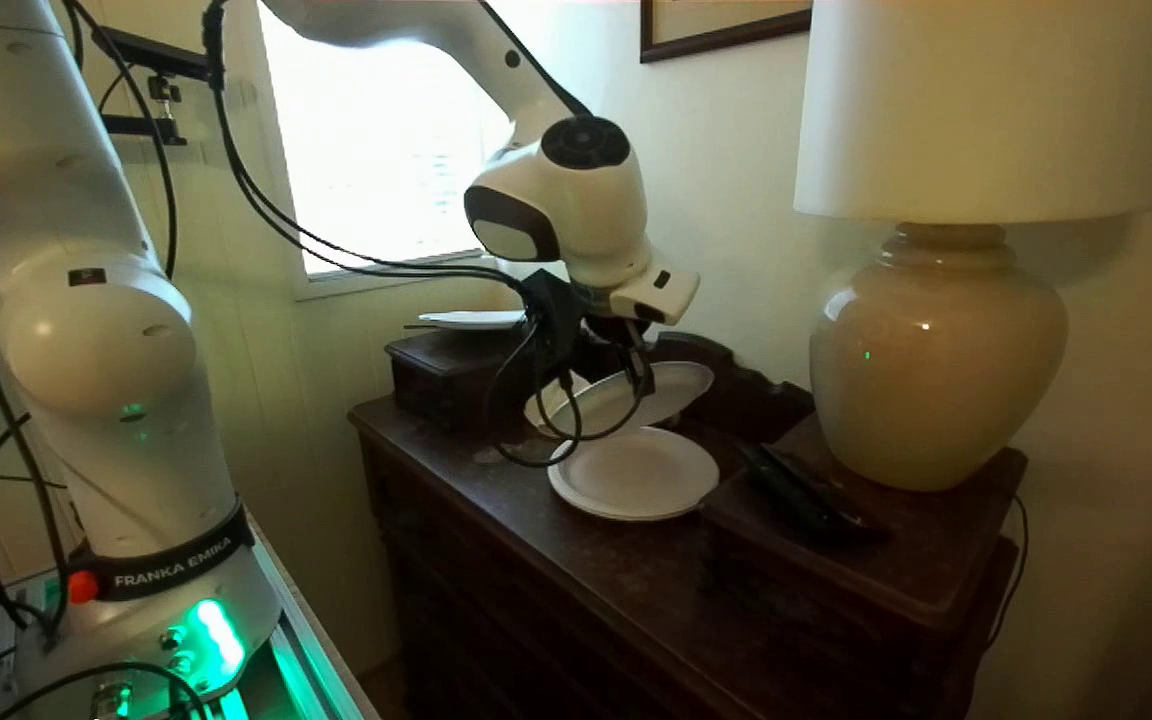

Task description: Put one plate from the right on top of the plate on the left.

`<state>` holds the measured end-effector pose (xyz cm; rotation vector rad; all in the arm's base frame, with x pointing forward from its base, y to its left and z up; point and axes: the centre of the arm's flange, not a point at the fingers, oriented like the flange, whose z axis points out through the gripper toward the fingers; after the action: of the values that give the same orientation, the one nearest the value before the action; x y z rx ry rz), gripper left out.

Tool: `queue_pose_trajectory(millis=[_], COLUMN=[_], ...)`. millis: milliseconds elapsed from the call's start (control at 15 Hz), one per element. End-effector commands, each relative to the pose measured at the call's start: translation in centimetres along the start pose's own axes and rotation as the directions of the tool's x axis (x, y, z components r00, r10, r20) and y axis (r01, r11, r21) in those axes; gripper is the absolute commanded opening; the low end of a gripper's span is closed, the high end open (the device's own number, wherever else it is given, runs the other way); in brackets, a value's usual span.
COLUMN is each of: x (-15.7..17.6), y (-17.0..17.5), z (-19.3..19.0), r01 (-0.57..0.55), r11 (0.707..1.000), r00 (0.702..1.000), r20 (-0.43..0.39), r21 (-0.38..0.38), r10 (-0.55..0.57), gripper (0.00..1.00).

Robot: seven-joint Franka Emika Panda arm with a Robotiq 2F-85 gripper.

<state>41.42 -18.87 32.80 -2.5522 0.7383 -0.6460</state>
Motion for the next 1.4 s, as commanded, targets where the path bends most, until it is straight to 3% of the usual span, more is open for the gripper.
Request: queue_pose_trajectory(millis=[0,400,533,933,1333], x=[-1.1,-1.7,-2.2,-3.1,-5.3], y=[-1.7,-5.5,-7.1,-12.4,-18.5], z=[-2.9,-4.3,-4.1,-5.1,-3.6], r01=[0.046,0.093,0.070,0.063,0.043], r11=[0.995,0.972,0.952,0.844,0.685], r00=[0.999,0.993,0.995,0.995,0.984], r20=[-0.032,-0.084,-0.092,-0.098,0.087], r21=[0.083,0.216,0.299,0.533,0.727], r10=[-0.043,-0.077,-0.044,-0.013,-0.155], gripper=[0.01,0.01,0.01,0.01,0.01])
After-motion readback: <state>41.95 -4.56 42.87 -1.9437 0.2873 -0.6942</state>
